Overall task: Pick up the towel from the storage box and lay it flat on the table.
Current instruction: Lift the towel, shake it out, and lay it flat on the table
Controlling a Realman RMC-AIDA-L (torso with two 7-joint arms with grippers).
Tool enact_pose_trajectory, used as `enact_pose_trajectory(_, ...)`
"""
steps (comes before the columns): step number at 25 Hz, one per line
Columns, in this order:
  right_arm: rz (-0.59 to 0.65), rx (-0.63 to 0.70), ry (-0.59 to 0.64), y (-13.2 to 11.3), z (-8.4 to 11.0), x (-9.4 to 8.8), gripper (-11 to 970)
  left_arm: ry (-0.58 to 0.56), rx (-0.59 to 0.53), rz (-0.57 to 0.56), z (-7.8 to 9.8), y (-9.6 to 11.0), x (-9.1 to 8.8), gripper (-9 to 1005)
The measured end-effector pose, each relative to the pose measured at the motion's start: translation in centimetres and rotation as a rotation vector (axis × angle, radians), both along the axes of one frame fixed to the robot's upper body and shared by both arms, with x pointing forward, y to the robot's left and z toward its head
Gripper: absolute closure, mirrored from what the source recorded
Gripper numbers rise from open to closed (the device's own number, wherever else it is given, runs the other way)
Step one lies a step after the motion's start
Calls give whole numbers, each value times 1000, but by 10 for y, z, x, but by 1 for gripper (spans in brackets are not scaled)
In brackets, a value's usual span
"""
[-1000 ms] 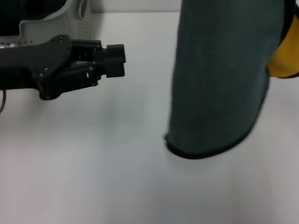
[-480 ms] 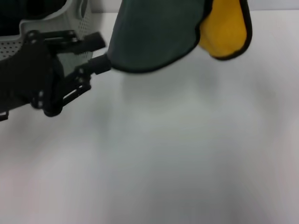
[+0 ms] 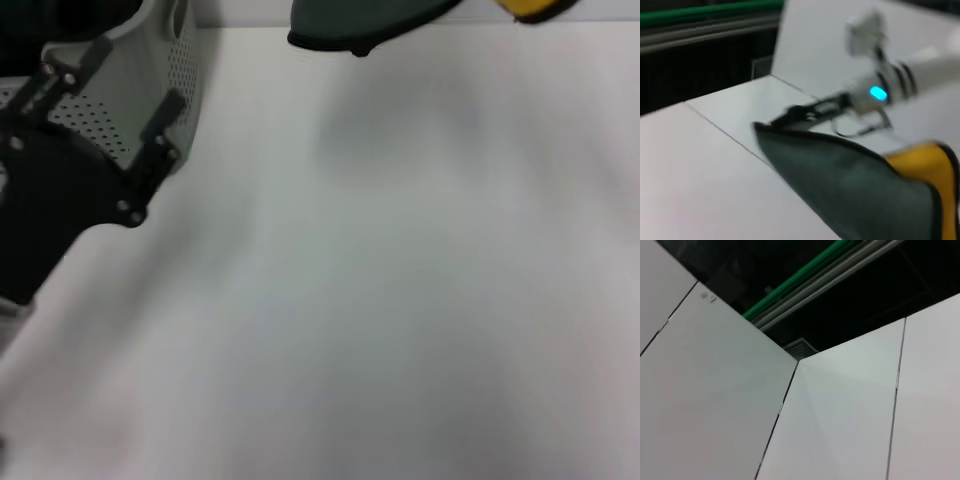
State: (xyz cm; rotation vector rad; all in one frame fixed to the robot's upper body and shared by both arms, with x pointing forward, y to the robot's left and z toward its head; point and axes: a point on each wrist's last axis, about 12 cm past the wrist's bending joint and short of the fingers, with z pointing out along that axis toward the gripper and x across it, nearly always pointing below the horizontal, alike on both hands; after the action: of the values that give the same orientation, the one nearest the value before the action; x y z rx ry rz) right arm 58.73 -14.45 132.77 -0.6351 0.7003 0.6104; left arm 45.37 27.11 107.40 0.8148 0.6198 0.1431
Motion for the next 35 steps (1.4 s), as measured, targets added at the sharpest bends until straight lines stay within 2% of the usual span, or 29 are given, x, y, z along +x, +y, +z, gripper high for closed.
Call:
enact_pose_trajectory(2,25,3,9,10,3,7,955,-74,73,98,-5,-9,2,659)
enact_pose_trajectory(6,84,-40,32,40,2,18,955,-124,134,182,-8,-21,7,514)
enact_pose_trajectory(10,127,-79,46,63,1,25,955,-159,203,241,-12,-29,7,474)
enact_pose_trajectory(14,160,-85,57,76,3,31,955,-178,244,262,-15,-31,6,465)
enact_pose_trajectory(20,200,-98,50,85,1,28,956,-191,305,352,-18,-28,9,466)
enact_pose_trajectory(28,240,-86,49,79,-8,23,956,-259,385,448,-19,-28,9,469)
enact_pose_trajectory(35,260,-71,59,77,-12,21,956,-298,418,475,-17,-30,11,470)
